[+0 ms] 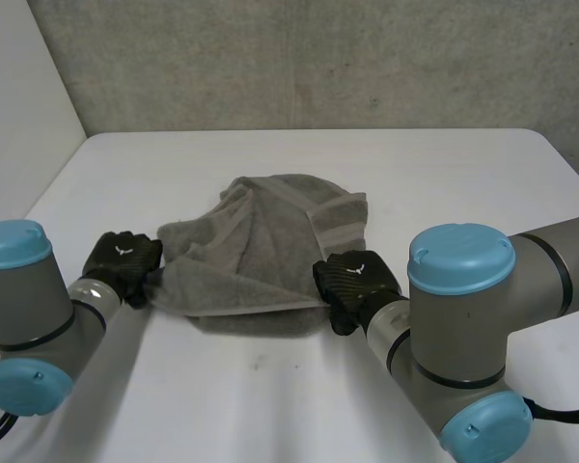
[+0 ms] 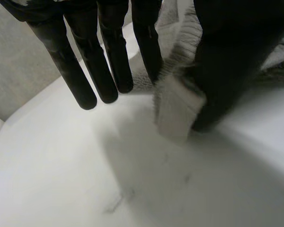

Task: Fold the laundry

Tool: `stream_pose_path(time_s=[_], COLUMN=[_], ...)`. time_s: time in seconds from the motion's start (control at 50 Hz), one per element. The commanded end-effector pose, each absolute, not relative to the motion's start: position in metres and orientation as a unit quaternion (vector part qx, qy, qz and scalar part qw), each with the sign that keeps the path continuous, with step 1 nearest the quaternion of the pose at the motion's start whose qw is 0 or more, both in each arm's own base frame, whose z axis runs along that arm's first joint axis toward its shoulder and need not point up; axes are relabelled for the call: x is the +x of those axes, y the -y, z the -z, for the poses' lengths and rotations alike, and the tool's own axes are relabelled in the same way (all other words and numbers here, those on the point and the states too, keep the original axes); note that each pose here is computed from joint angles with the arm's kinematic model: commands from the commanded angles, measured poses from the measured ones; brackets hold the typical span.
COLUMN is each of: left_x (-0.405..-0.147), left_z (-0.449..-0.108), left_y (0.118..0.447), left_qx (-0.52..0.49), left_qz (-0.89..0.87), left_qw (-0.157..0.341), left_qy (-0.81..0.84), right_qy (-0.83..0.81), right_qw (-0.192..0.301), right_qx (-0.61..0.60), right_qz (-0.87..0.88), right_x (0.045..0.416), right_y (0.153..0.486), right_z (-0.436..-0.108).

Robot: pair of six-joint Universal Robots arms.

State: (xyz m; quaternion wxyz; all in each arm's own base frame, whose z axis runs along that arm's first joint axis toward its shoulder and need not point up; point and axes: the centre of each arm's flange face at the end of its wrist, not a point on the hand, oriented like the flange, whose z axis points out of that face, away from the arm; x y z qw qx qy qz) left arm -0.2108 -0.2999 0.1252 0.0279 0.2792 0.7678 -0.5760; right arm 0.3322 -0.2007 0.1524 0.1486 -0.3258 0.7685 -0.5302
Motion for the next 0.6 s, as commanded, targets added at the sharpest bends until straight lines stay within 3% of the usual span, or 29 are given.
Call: stream_pose_path(time_s=[0.02, 0.26, 0.42, 0.6], left_x=[-0.215, -0.216, -0.209, -0.201], left_z=[-0.138, -0.155, -0.195, -0.235], left_y=[0.298, 0.279, 0.262, 0.233], left_qx=[0.283, 0.299, 0.287, 0.277], left_qz=[0.600, 0.609, 0.648, 0.684], left_qw=[0.016, -0.010, -0.001, 0.006], left_qy=[-0.748, -0.734, -0.705, -0.675], right_qy=[-0.768, -0.763, -0.757, -0.770], right_qw=[0.147, 0.143, 0.138, 0.166], right_qx=[-0.324, -0.311, -0.307, -0.358], right_qz=[0.533, 0.549, 0.561, 0.501], right_x=[0.333, 0.329, 0.320, 0.322], right_y=[0.203, 0.213, 0.216, 0.193], right_z=[-0.154, -0.168, -0.194, -0.190])
